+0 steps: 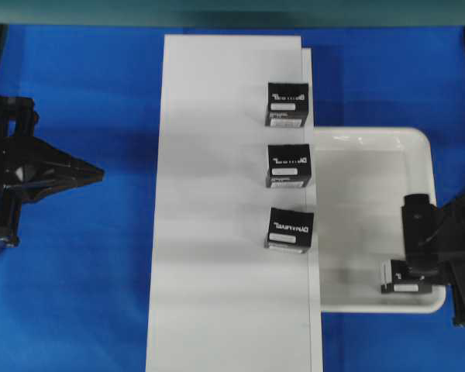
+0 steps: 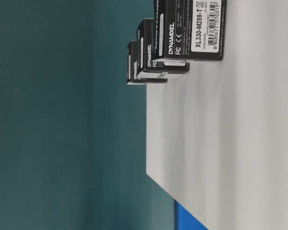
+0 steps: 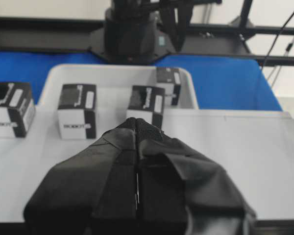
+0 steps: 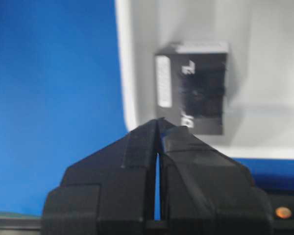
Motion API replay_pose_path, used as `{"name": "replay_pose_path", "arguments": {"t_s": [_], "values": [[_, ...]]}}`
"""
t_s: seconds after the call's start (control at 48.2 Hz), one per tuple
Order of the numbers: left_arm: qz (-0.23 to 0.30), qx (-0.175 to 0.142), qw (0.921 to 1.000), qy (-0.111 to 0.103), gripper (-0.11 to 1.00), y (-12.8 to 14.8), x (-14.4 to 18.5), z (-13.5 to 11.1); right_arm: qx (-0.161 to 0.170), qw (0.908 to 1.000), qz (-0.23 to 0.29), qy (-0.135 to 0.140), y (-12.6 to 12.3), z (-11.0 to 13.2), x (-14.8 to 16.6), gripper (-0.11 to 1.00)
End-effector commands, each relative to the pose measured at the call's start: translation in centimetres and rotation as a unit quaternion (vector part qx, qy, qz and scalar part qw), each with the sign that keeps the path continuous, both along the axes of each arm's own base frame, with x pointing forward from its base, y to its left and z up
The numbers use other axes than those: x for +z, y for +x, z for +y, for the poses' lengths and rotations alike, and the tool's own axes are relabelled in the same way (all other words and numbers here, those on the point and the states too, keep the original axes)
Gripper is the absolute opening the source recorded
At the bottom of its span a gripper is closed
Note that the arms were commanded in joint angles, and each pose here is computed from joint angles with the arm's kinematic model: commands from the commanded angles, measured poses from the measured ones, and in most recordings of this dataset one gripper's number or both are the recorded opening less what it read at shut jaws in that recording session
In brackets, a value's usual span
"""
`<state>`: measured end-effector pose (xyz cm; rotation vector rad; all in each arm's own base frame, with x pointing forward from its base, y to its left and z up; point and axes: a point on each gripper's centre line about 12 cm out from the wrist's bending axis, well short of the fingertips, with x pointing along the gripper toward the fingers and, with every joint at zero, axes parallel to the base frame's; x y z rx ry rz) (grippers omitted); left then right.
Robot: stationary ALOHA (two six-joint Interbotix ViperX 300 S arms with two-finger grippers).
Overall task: Place the box from the white plastic tray onto the white base.
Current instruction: 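Move the right gripper down over the black box in the white tray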
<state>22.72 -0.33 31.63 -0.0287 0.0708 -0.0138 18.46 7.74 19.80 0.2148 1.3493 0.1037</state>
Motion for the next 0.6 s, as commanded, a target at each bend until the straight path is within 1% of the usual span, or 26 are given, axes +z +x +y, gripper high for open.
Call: {"name": "replay_pose_path", "arguments": {"t_s": [0.0,0.083,0.145,0.249,0.332,0.436,0.519,0.581], "values": [[-0.016,-0.001,0.9999,0.001,-0.07,0.24,1.24,-0.04,0.010,0.9998,0.005,-0.018,0.67,0.05,-0.38,0.00],[-0.016,-0.001,0.9999,0.001,-0.07,0.24,1.24,-0.04,0.012,0.9996,-0.003,-0.025,0.99,-0.06,-0.46,0.02],[-0.016,-0.001,0.9999,0.001,-0.07,0.24,1.24,-0.04,0.009,0.9997,-0.006,-0.023,1.07,-0.07,-0.48,0.03],[-0.018,-0.001,0.9998,0.001,-0.07,0.27,1.31,-0.04,0.000,0.9998,-0.006,-0.018,1.07,-0.06,-0.48,0.10],[-0.018,-0.001,0.9998,0.001,-0.07,0.27,1.31,-0.04,-0.011,0.9999,-0.007,-0.008,1.17,0.06,-0.43,0.27],[-0.018,-0.003,0.9998,0.001,-0.07,0.31,1.35,-0.15,-0.020,0.9996,-0.020,-0.001,1.42,0.13,-0.54,0.58],[-0.018,-0.009,0.9998,0.001,-0.07,0.30,1.35,-0.40,-0.009,0.9995,-0.031,-0.004,1.57,0.37,-0.58,0.83],[-0.016,-0.013,0.9998,0.001,-0.07,0.33,1.28,-0.57,-0.003,0.9995,-0.030,-0.013,1.47,0.31,-0.85,0.95]]}}
